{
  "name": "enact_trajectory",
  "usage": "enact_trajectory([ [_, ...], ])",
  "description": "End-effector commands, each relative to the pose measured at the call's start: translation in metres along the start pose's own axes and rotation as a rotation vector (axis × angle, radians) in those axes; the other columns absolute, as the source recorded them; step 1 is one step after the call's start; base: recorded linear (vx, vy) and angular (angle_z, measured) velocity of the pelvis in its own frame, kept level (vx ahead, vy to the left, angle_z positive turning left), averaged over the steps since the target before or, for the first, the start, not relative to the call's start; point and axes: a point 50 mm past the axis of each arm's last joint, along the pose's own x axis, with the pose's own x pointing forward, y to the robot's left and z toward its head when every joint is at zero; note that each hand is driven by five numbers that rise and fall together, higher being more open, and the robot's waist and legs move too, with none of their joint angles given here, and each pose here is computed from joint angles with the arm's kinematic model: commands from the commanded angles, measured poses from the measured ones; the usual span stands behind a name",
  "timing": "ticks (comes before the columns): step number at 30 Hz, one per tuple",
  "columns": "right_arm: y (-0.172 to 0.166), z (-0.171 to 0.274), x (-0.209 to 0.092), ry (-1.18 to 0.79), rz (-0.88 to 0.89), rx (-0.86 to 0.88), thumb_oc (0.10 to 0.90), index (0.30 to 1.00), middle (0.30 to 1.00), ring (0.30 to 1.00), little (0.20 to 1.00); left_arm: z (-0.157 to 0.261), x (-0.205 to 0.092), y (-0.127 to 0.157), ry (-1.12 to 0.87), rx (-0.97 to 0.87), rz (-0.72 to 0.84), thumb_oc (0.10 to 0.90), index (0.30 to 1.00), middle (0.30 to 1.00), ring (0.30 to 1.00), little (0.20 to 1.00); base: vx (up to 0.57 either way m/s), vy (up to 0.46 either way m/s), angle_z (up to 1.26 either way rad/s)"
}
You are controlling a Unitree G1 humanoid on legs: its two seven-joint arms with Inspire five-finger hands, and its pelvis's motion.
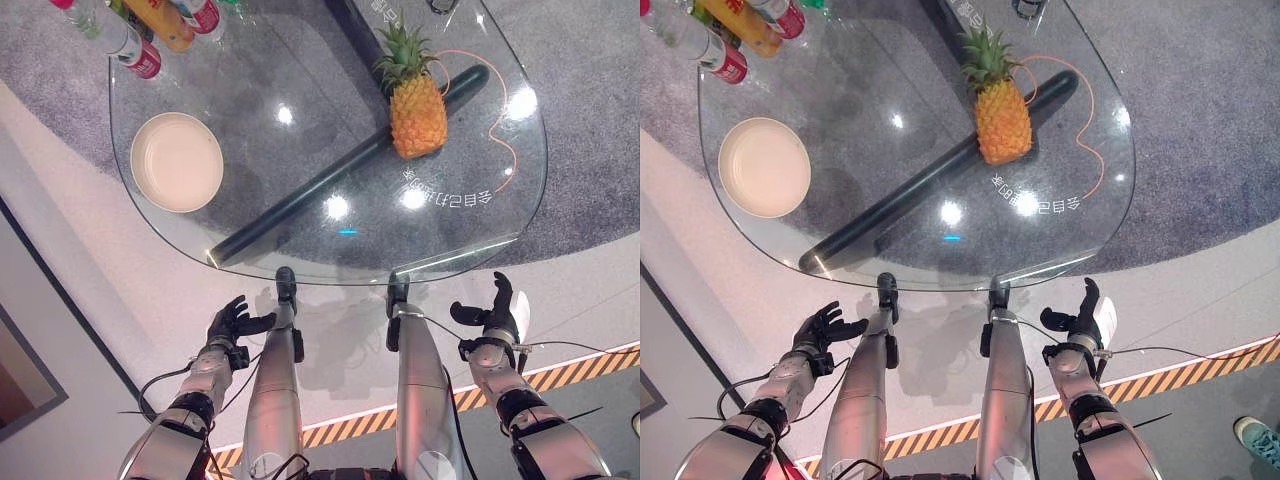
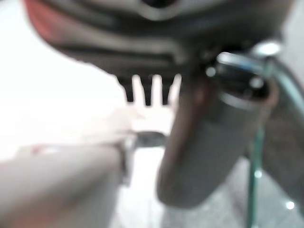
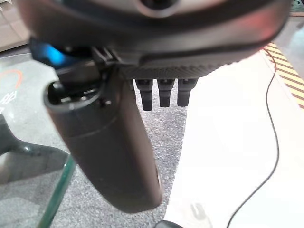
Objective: Pick up the fruit to the plate
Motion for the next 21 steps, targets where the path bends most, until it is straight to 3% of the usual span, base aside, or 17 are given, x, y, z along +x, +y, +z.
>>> enact_trajectory([
  [1,-0.025,0.005,0.009,-0.067,-0.112,0.021,0.8,0.9,0.9,0.9,0.9,0.002,-0.001,0.03,-0.012,-0.038,0.103,0.8,0.9,0.9,0.9,0.9,0.0,0.0,0.0],
  [9,-0.023,0.012,0.012,-0.083,-0.087,0.035,0.8,0.9,0.9,0.9,0.9,0.005,0.0,0.03,-0.016,-0.019,0.09,0.8,0.9,0.9,0.9,0.9,0.0,0.0,0.0],
  [14,-0.03,0.005,0.02,0.023,-0.069,0.079,0.8,0.9,0.9,0.9,0.9,0.01,0.001,0.033,-0.017,-0.004,0.083,0.8,0.9,0.9,0.9,0.9,0.0,-0.025,0.03],
  [21,-0.09,-0.023,0.033,0.207,-0.294,0.446,0.8,0.9,0.9,0.9,0.9,0.011,0.0,0.048,-0.006,0.027,0.092,0.8,0.9,0.9,0.9,0.9,0.02,-0.035,0.05],
])
